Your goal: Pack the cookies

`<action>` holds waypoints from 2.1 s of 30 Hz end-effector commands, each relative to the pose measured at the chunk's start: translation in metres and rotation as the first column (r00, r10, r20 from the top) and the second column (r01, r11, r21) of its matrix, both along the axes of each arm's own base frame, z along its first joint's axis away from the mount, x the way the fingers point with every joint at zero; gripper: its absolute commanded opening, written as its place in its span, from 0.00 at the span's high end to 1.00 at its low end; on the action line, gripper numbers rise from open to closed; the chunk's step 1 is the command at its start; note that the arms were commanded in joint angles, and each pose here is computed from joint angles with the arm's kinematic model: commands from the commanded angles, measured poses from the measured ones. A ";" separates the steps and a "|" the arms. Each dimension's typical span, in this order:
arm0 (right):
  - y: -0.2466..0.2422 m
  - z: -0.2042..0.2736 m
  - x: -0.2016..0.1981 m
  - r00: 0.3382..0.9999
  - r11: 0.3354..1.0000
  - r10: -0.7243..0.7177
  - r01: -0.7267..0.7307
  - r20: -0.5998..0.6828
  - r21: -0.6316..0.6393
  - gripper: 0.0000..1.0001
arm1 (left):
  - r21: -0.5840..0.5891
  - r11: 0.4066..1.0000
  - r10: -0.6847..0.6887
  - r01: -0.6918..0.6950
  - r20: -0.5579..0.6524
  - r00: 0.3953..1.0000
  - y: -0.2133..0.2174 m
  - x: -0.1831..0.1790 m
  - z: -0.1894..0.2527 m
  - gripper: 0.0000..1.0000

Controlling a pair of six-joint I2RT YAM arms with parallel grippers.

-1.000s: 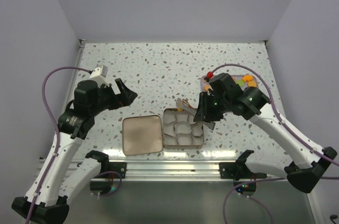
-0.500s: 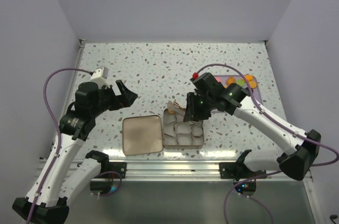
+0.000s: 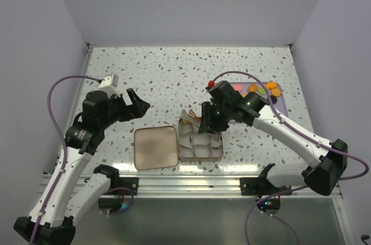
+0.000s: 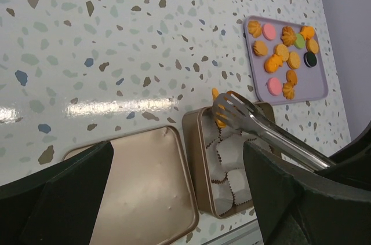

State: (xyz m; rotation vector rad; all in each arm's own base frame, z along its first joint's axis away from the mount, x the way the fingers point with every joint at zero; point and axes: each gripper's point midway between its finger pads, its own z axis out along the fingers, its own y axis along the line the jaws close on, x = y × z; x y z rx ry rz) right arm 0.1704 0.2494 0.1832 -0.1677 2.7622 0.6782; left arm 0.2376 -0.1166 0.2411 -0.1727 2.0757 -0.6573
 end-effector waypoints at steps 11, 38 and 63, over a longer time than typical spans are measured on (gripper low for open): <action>-0.001 0.022 0.001 0.998 0.998 -0.024 0.021 0.062 0.053 0.54 | 0.019 1.000 -0.025 0.024 0.048 0.999 -0.002 0.004 0.006 0.00; -0.139 0.019 0.073 0.939 0.867 -0.307 0.343 0.155 -0.362 0.52 | 0.024 0.998 -0.054 0.053 0.052 0.997 -0.008 0.011 0.005 0.00; -0.137 -0.046 0.100 0.930 0.837 -0.367 0.331 0.002 -0.436 0.51 | 0.108 0.992 -0.065 0.062 0.027 0.997 -0.004 0.023 -0.005 0.00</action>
